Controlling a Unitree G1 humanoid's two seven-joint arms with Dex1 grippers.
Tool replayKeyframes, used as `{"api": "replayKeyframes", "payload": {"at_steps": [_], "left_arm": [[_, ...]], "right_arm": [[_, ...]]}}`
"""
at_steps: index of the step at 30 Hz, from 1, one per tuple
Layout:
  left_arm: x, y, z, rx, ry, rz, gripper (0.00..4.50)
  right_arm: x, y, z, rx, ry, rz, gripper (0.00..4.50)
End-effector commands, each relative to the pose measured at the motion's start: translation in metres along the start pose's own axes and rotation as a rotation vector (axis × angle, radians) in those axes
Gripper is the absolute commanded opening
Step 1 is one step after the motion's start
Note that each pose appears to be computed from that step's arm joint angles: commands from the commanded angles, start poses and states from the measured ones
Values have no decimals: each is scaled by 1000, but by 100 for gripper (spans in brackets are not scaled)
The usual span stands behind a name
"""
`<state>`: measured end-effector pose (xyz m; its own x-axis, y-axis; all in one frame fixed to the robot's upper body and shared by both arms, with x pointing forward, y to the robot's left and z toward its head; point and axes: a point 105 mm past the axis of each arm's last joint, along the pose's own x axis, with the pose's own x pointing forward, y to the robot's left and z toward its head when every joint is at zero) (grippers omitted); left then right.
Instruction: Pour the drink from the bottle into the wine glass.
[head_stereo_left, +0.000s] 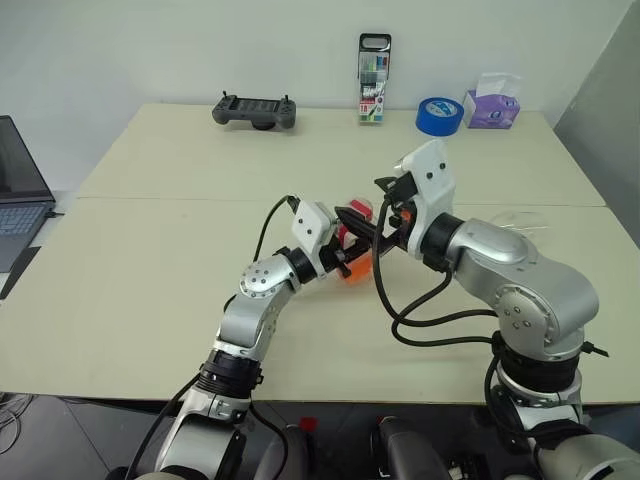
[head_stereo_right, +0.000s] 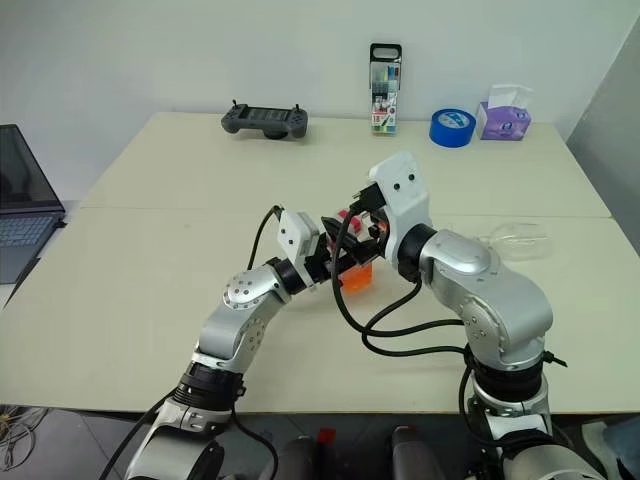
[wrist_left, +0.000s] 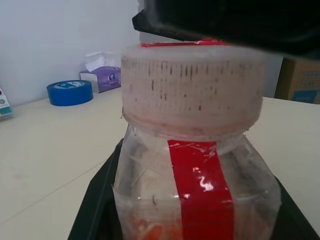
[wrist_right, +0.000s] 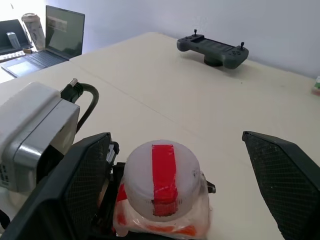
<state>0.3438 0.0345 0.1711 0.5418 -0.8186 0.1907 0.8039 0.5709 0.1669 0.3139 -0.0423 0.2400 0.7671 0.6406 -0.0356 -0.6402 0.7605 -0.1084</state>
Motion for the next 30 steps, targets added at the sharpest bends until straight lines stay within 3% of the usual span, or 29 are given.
{"api": "replayKeyframes", "payload": {"at_steps": [1,2,5,11,14,17,20,23,30], "left_arm": [[5,-4,22,40,-75,-24,179],[5,-4,21,36,-76,-23,179],[4,-3,20,28,-76,-21,179],[3,-2,18,19,-74,-15,179],[4,-2,18,9,-75,-14,178],[5,-4,18,-3,-77,-21,178],[6,-9,17,-13,-75,-43,178],[8,-11,17,-14,-73,-47,177],[9,-15,16,-16,-71,-52,176]], "right_arm": [[-4,3,8,-10,-38,-19,450],[-5,3,6,4,-39,-25,450],[-6,-1,-3,31,-28,-62,390],[-11,-9,-7,45,-31,-115,194],[-16,-16,-9,30,-28,-123,194],[-20,-19,3,-20,-90,-11,194],[-28,2,13,1,-145,318,194],[-46,22,11,-30,-101,652,194],[-23,-9,20,-138,-110,597,194]]}}
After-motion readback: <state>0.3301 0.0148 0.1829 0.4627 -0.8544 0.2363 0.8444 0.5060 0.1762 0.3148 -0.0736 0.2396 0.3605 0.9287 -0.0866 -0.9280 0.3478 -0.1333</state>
